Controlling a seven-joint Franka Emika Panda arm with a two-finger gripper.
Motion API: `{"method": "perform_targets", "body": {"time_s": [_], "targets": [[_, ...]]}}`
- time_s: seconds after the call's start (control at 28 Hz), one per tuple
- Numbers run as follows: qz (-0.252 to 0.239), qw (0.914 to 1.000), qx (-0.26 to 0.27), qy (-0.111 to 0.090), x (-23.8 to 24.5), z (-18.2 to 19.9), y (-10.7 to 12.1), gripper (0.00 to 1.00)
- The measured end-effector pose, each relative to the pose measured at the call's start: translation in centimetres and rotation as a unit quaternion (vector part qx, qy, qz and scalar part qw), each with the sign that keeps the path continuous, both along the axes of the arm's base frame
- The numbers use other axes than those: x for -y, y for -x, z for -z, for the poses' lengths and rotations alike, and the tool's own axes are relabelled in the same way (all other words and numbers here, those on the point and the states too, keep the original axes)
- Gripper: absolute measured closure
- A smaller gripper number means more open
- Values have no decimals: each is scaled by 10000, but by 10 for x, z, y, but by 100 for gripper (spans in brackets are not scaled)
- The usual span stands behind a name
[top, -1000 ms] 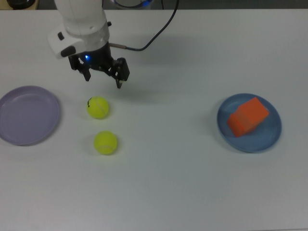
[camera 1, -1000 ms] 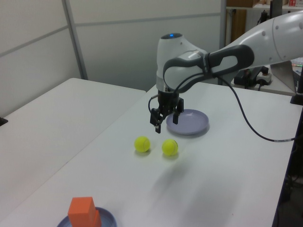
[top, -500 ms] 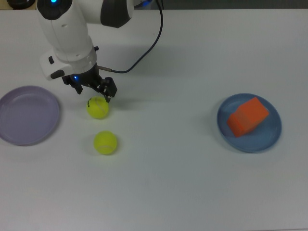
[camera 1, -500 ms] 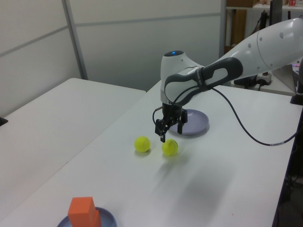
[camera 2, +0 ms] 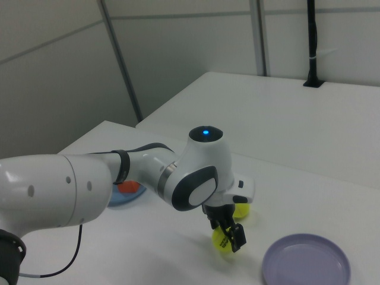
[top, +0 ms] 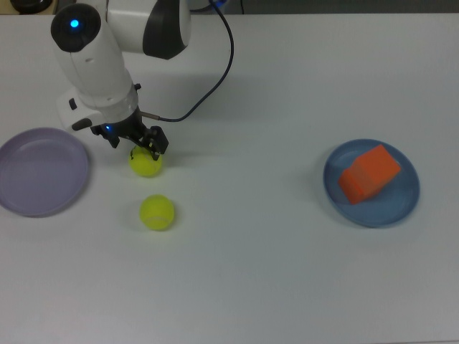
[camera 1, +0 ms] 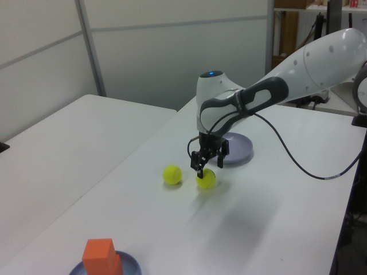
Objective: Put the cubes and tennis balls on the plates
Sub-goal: 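Carry the tennis ball to the lavender plate and release it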
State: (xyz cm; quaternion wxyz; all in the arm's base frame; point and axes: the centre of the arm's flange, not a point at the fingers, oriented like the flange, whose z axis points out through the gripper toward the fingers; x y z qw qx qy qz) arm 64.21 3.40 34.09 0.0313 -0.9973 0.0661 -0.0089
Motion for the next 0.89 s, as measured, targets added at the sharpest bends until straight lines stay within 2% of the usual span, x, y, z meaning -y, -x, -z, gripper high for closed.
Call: {"method": "perform_targets", "body": {"time_s": [0.32,0.36,0.54,0.61,0.89], "targets": [[-44,10000,55,-18,-7,11,-3,0],[-43,10000,87,-23,-7,13,-4,7],[-37,9999,103,-39,-8,26,-6,28],[-34,9999,145,-41,-8,25,-7,31],[143,9994,315,43,16,5,-11,31]]}}
